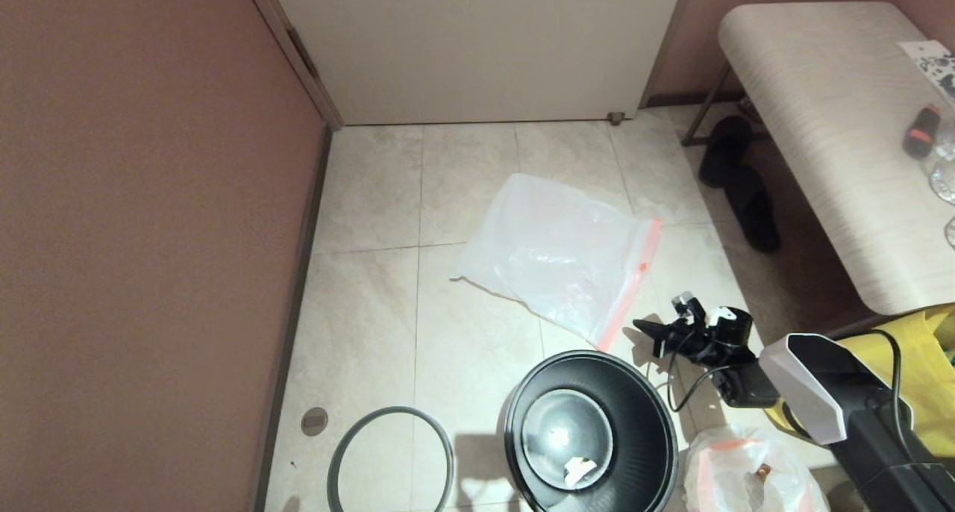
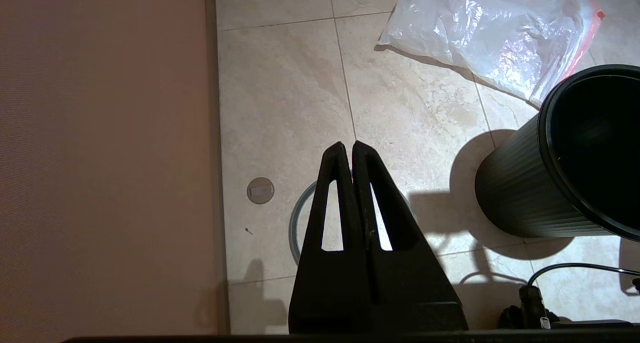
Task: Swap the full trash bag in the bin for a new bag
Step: Pick up a new trash bag
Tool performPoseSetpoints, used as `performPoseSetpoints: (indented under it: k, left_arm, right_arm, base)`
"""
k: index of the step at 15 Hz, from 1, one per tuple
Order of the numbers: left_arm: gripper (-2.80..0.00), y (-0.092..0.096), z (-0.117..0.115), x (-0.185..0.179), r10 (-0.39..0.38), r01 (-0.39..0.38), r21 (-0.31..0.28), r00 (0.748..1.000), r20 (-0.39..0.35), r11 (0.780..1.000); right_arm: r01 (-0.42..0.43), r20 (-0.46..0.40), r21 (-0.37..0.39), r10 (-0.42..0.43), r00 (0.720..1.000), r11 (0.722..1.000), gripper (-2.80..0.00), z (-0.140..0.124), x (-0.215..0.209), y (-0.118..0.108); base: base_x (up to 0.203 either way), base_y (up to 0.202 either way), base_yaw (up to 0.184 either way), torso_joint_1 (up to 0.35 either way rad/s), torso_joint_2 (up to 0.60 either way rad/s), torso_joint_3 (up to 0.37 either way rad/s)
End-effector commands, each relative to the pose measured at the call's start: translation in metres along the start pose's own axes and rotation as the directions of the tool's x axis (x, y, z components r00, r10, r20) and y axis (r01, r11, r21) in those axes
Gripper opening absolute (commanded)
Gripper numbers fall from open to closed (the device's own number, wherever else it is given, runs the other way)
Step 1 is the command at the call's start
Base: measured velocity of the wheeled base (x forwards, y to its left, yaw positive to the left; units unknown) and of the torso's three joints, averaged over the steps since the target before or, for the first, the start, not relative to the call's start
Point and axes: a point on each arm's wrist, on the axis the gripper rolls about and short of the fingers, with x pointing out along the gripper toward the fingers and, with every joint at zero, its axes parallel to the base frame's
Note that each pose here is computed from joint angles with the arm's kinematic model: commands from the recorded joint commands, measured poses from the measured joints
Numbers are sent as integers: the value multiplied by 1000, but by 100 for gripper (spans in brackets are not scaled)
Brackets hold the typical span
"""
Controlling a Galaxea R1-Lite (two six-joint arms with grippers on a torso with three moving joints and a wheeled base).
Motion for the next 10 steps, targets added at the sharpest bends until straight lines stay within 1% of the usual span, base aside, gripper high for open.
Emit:
performPoseSetpoints:
  k: [1, 2, 3, 4, 5, 6, 7, 8, 9, 10]
  left_arm:
    - [-280, 0, 0, 0, 0, 0, -1, 1000, -2, 1000]
    - [-280, 0, 0, 0, 0, 0, -1, 1000, -2, 1000]
    - [-280, 0, 0, 0, 0, 0, -3, 1000, -2, 1000]
    - [-280, 0, 0, 0, 2, -2, -2, 1000, -3, 1000]
    - [-280, 0, 0, 0, 2, -2, -6, 1000, -2, 1000]
    - [-280, 0, 0, 0, 2, -2, -6, 1000, -2, 1000]
    - [-280, 0, 0, 0, 2, -2, -7, 1000, -2, 1000]
    - [-280, 0, 0, 0, 2, -2, -9, 1000, -2, 1000]
    - [-280, 0, 0, 0, 2, -2, -8, 1000, -2, 1000]
    - [-280, 0, 0, 0, 2, -2, -9, 1000, -2, 1000]
  right_arm:
    - [30, 12, -12, -30, 999, 999, -280, 21, -12, -14]
    - [54, 14, -18, -54, 998, 998, -280, 42, -18, -21]
    - [84, 22, -29, -83, 996, 996, -280, 73, -26, -26]
    - [112, 31, -39, -111, 993, 993, -280, 107, -34, -27]
    - [142, 50, -50, -140, 989, 989, -280, 150, -47, -22]
    - [169, 72, -53, -165, 984, 984, -280, 198, -66, -10]
    - [186, 101, -46, -181, 978, 981, -280, 247, -90, 11]
    - [196, 127, -32, -190, 974, 980, -280, 291, -115, 39]
    - [202, 148, -18, -197, 969, 979, -280, 327, -139, 72]
    - [210, 173, -8, -205, 963, 978, -280, 361, -164, 111]
  base:
    - [0, 0, 0, 0, 0, 0]
    - [0, 0, 0, 0, 0, 0]
    - [0, 0, 0, 0, 0, 0]
    - [0, 0, 0, 0, 0, 0]
    - [0, 0, 0, 0, 0, 0]
    - [0, 0, 0, 0, 0, 0]
    - [0, 0, 0, 0, 0, 0]
    - [0, 0, 0, 0, 0, 0]
    - [0, 0, 0, 0, 0, 0]
    - [0, 0, 0, 0, 0, 0]
